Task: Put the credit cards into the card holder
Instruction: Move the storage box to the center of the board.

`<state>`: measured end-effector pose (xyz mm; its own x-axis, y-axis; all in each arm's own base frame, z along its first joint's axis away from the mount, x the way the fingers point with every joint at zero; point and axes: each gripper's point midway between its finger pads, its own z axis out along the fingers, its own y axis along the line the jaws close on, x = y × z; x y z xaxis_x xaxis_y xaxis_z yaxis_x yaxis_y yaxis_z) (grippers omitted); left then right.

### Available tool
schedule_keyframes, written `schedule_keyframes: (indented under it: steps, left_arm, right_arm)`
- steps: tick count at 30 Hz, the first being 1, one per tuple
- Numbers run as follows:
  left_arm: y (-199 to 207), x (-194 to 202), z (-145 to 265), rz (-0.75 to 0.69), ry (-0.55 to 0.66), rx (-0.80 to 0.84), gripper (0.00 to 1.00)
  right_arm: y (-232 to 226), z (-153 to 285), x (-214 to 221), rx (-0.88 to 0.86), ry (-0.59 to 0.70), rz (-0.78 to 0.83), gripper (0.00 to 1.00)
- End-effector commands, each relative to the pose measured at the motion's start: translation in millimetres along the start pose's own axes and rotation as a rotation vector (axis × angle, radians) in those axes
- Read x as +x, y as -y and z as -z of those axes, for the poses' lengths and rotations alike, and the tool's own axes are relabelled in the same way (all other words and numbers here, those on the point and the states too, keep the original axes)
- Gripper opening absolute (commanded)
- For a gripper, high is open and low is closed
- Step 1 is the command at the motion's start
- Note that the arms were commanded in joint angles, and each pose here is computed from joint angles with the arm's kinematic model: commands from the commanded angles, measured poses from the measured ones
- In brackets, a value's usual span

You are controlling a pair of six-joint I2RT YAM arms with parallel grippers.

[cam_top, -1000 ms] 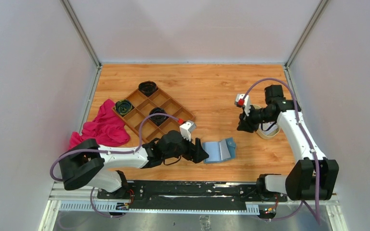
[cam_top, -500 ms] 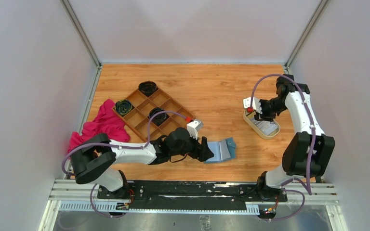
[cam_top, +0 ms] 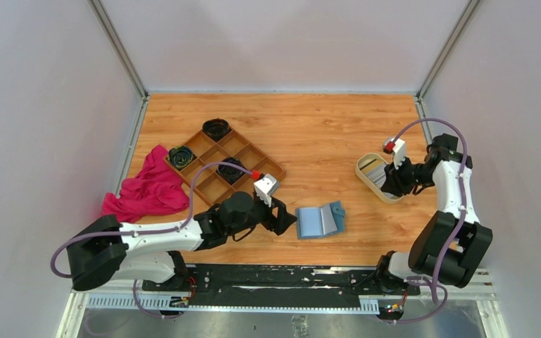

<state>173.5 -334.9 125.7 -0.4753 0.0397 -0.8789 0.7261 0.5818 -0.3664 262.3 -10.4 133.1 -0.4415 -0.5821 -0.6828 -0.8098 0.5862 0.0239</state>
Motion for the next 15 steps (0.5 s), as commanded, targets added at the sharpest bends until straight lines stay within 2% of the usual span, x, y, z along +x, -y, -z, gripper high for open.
schedule_keyframes:
  steps: [1, 7, 15]
  left_arm:
    - [-29.1, -15.7, 16.5, -0.173, 0.092, -0.124, 0.79]
    - [-52.2, -16.2, 39.1, -0.186, 0.152, -0.221, 0.81]
    - [-57.4, -11.3, 41.8, -0.159, 0.153, -0.244, 0.82]
  right_arm:
    - [11.8, -2.6, 9.4, 0.147, 0.029, -0.304, 0.31]
    - [28.1, -7.4, 13.8, 0.208, 0.058, -0.521, 0.32]
    - [50.2, -7.8, 14.3, 0.217, 0.199, -0.721, 0.35]
